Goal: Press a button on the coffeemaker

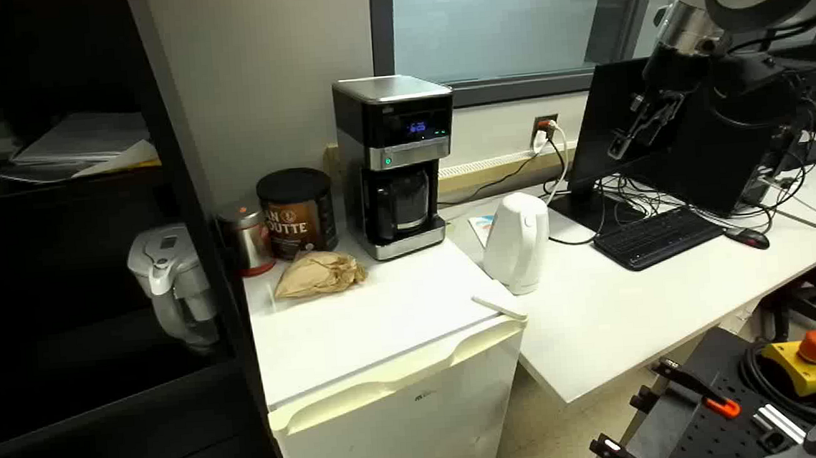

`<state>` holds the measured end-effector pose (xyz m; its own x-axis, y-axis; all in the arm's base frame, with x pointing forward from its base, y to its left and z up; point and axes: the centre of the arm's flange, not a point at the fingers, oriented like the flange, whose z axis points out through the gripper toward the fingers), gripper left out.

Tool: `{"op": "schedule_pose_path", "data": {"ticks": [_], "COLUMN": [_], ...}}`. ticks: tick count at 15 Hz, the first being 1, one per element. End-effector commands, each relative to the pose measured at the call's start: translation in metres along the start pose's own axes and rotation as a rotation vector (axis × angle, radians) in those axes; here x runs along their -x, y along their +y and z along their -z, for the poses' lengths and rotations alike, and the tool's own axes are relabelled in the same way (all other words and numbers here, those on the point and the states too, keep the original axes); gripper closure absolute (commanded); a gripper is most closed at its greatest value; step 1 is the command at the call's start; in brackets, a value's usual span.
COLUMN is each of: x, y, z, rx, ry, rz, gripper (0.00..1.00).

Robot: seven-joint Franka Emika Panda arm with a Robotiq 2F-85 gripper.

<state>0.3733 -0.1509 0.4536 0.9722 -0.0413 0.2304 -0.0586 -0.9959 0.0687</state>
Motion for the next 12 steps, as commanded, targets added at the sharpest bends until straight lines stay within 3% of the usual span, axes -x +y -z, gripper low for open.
{"op": "schedule_pose_path", "data": {"ticks": [1, 7, 12], "x": [0.0, 0.0, -0.029], "y": [0.0, 0.0, -0.029], "z": [0.0, 0.0, -0.006], "rx": [0.0, 0.0, 0.021], "ry": [0.0, 0.0, 0.016], "rz": [0.0, 0.0, 0.115], "gripper": [0.0, 0.0, 0.0]}}
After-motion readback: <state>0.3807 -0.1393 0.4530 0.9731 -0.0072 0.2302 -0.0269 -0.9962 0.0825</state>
